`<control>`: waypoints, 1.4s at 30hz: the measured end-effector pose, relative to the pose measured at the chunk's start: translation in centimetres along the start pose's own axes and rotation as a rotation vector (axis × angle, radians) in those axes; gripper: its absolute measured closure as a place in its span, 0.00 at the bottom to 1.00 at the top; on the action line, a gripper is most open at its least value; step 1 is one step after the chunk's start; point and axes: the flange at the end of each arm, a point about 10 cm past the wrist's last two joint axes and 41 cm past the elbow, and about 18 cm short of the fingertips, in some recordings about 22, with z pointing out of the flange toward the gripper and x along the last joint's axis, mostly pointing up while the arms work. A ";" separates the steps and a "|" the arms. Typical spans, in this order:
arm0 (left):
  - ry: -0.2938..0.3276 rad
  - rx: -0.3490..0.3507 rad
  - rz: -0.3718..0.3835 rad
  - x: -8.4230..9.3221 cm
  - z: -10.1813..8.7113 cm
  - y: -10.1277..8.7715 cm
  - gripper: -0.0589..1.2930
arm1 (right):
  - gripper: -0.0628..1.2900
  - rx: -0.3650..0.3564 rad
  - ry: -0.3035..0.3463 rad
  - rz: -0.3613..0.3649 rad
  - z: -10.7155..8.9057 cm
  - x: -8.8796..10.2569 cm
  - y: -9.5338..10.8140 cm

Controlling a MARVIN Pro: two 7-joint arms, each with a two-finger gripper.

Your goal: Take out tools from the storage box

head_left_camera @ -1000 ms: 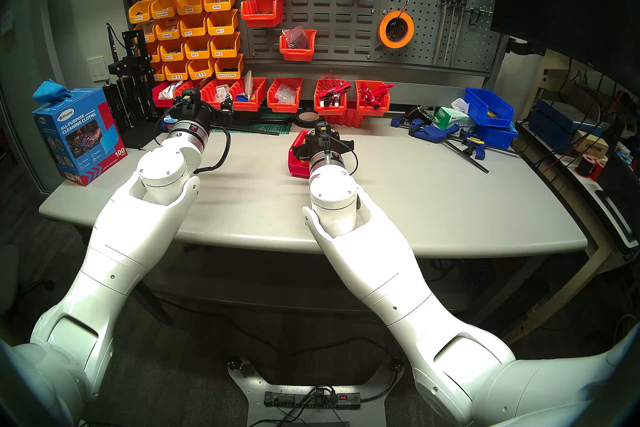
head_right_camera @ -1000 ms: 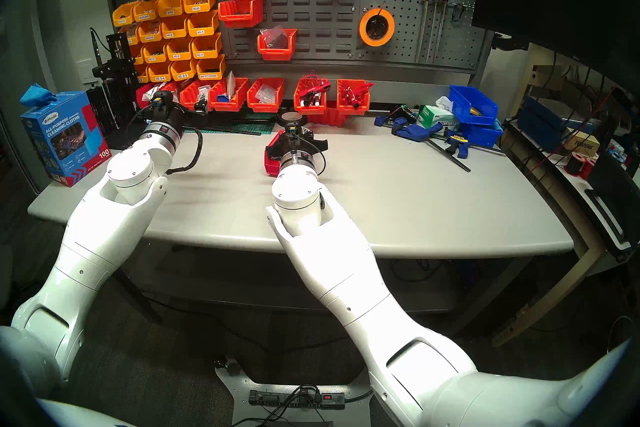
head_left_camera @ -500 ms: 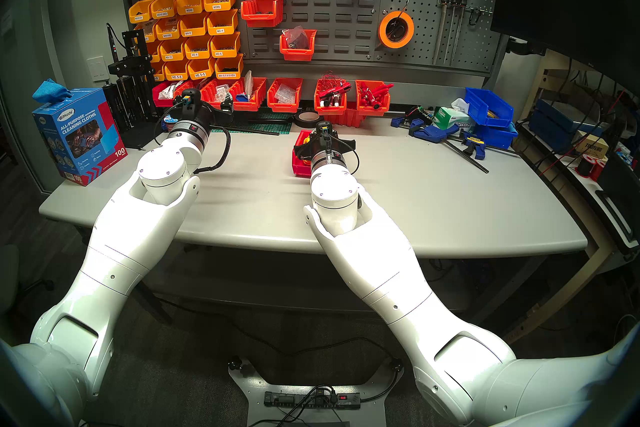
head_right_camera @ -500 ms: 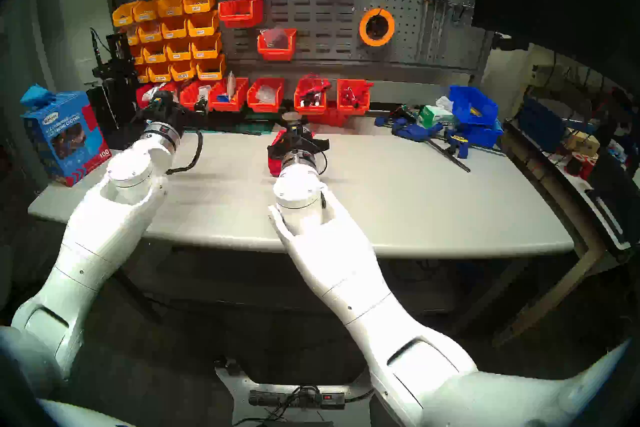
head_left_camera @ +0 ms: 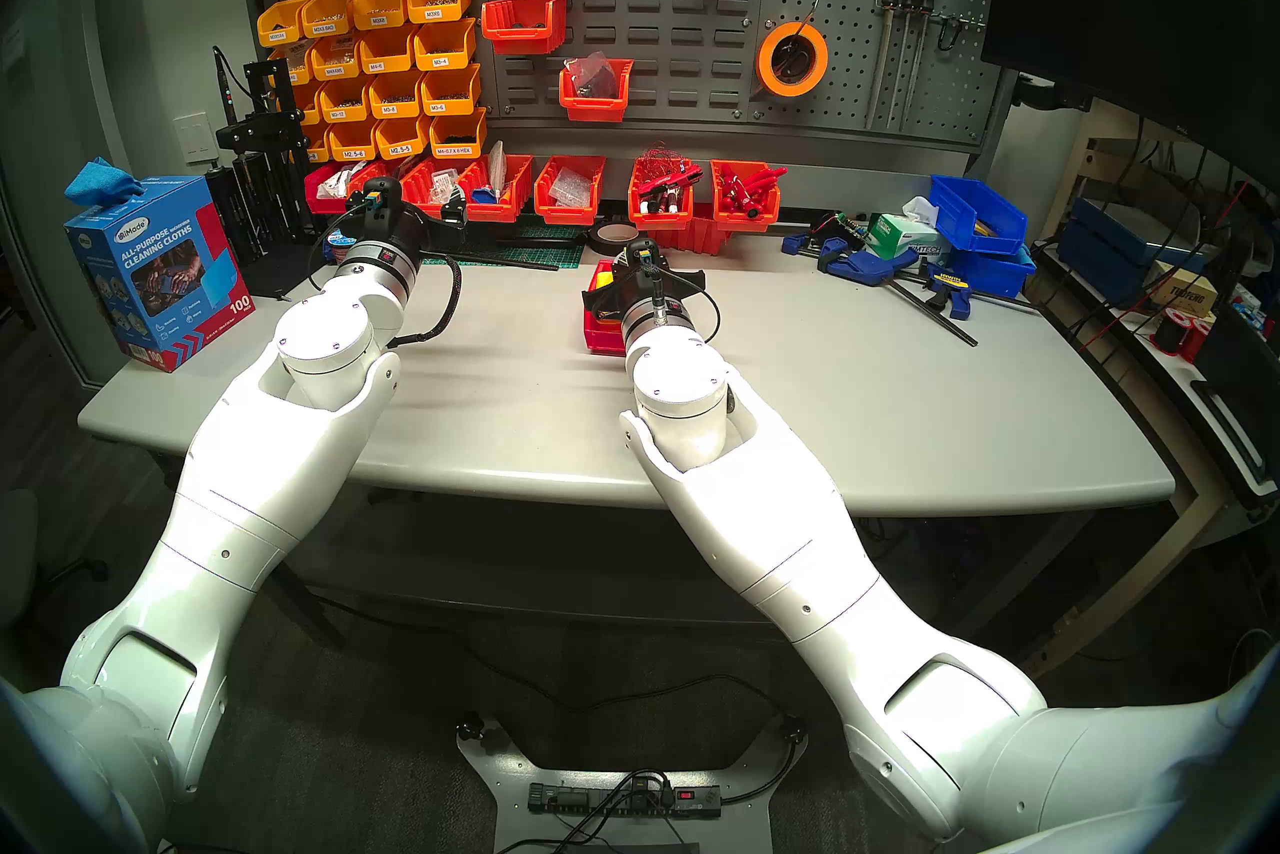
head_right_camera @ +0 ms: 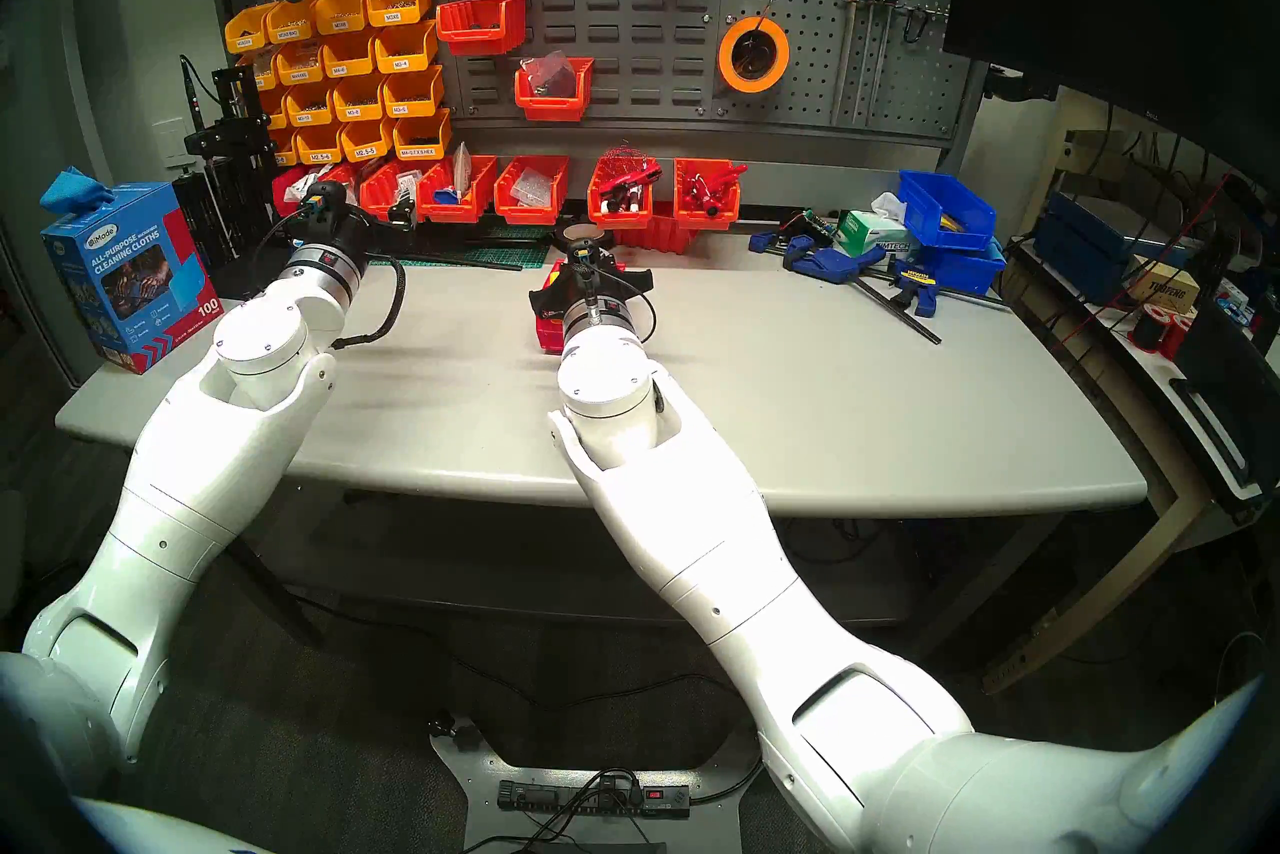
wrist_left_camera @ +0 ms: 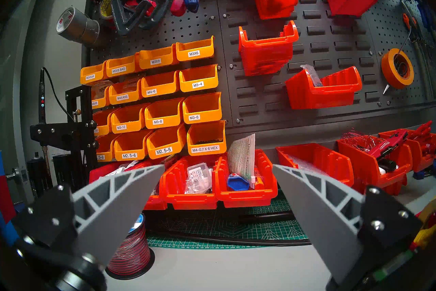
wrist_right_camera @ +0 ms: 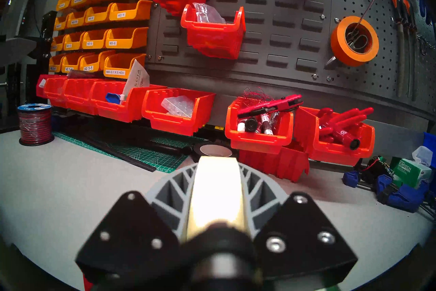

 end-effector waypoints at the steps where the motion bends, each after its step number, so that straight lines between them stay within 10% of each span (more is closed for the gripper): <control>1: 0.000 0.000 0.000 0.0 0.0 0.0 0.04 | 0.74 0.004 0.005 -0.002 0.1 0.2 0.1; 29: 0.000 0.000 0.000 0.0 0.0 0.0 0.04 | 0.74 -0.081 0.155 0.025 0.9 6.8 5.9; 42: 0.000 0.000 0.000 0.0 0.0 0.0 0.04 | 0.74 -0.153 0.050 0.078 -2.0 4.9 8.1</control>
